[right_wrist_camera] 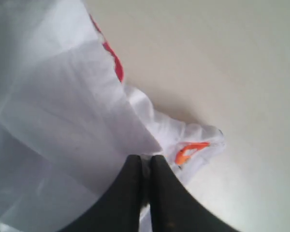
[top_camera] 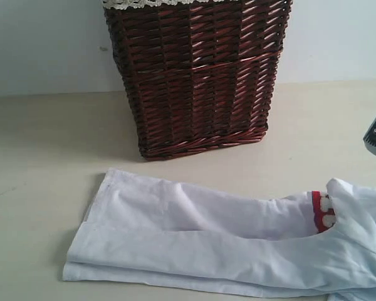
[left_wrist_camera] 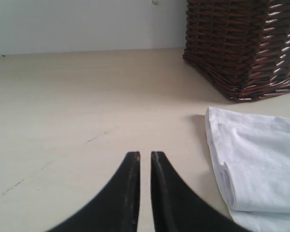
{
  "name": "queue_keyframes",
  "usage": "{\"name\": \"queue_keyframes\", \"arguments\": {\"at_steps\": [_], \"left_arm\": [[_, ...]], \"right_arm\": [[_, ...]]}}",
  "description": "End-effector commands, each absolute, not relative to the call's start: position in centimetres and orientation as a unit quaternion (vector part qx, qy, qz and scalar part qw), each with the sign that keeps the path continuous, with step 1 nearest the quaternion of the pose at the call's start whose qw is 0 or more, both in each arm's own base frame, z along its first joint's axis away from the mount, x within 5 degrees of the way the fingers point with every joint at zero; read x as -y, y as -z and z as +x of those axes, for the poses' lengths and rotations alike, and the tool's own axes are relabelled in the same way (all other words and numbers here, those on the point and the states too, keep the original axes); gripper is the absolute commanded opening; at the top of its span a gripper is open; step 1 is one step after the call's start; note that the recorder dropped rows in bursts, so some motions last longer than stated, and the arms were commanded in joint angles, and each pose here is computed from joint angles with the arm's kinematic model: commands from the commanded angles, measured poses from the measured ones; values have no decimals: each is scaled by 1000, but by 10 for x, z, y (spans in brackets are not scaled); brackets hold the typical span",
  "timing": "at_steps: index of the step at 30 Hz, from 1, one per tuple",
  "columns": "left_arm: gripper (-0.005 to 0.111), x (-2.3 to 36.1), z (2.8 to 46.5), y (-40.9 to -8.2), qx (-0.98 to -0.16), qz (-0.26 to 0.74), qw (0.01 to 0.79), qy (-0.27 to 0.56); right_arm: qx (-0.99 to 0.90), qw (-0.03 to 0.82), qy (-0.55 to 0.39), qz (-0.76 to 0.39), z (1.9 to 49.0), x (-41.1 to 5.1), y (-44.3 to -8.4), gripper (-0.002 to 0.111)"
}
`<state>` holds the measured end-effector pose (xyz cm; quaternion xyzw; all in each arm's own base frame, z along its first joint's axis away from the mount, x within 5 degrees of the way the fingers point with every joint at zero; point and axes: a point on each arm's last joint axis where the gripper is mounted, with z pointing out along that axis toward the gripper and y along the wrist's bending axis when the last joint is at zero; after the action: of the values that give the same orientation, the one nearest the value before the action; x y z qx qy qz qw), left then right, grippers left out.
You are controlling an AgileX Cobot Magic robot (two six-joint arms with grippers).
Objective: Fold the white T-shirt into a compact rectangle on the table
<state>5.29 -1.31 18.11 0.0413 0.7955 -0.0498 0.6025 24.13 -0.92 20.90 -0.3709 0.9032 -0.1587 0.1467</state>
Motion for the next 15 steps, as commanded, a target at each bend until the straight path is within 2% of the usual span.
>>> {"name": "queue_keyframes", "arguments": {"at_steps": [1, 3, 5, 7, 8, 13, 15], "left_arm": [[11, 13, 53, -182, -792, 41, 607, 50], [11, 13, 53, -182, -792, 41, 607, 50], [11, 13, 53, -182, -792, 41, 607, 50], [11, 13, 53, -182, -792, 41, 607, 50], [11, 13, 53, -182, -792, 41, 607, 50], [11, 13, 53, -182, -792, 41, 607, 50], [11, 13, 53, -182, -792, 41, 607, 50]], "right_arm": [[-904, 153, 190, -350, 243, 14, -211, 0], [-904, 152, 190, -351, 243, 14, -211, 6], [-902, 166, 189, -351, 246, 13, -211, 20], [-906, 198, 180, -329, 255, 10, -206, 41], [-904, 213, 178, -325, 259, 9, -205, 45], [-877, 364, 143, -280, 282, -3, -219, 48], [-872, 378, 136, -280, 285, -5, -221, 43]]}}
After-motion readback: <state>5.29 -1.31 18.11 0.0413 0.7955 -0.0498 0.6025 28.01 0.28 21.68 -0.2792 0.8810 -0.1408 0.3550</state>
